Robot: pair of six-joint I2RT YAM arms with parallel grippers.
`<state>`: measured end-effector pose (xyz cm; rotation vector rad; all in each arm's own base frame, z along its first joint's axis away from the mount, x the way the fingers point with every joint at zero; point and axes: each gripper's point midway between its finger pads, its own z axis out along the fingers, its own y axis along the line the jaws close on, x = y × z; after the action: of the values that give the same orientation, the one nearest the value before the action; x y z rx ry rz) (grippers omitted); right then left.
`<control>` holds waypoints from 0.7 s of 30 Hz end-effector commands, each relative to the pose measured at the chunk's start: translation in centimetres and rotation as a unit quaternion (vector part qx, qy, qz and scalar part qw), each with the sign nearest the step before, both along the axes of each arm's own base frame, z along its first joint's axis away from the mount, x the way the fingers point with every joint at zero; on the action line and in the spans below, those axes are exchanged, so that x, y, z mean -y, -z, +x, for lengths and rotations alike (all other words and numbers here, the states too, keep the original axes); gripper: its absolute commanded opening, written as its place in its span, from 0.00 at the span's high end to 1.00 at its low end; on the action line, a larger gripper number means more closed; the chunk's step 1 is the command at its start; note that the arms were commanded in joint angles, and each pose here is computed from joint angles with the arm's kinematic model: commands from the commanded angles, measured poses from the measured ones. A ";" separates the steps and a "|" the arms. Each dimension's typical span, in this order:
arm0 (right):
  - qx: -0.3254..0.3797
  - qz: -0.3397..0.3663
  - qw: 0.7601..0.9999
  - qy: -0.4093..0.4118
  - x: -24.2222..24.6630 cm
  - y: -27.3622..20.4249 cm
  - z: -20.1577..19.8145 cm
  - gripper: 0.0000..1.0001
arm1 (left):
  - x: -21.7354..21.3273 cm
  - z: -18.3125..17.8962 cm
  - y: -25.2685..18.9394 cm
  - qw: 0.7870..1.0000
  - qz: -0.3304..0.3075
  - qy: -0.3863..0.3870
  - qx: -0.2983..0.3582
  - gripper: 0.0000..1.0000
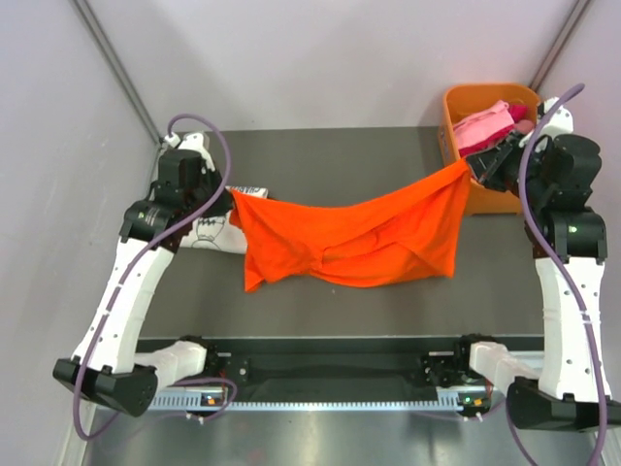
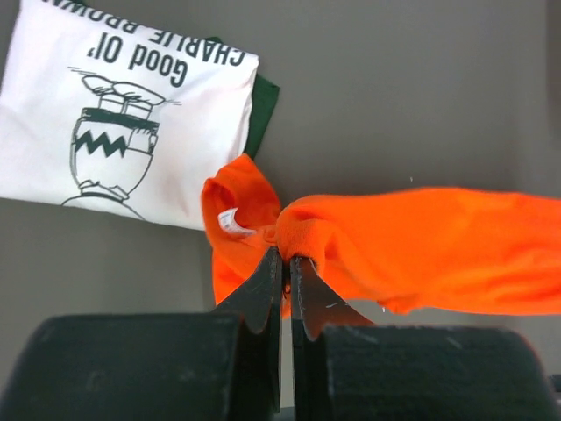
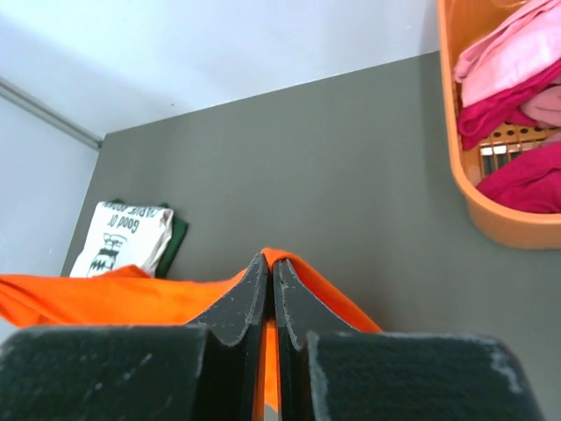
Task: Fold and stack the t-shirts
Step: Flatten the tshirt out
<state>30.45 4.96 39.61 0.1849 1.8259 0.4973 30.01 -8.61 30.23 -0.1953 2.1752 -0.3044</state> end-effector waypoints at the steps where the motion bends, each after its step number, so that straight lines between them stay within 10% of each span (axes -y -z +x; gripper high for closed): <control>1: 0.022 -0.002 0.999 0.033 1.4 -1.9 0.6 1.00 | 1.5 2.0 -0.4 1.000 -0.014 0.026 0.011 1.00; 10: -0.009 -0.005 0.997 0.070 3.5 1.7 0.9 1.00 | 5.9 4.8 2.0 0.992 -0.087 0.089 -0.021 1.00; 21: 0.002 -0.018 0.997 0.073 3.4 2.8 -2.7 1.00 | 3.9 -3.4 3.8 0.991 -0.081 0.094 -0.053 1.00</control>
<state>29.08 1.90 34.72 0.3170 1.8807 0.3928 29.30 -13.09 23.89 -0.1175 2.3498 -0.5611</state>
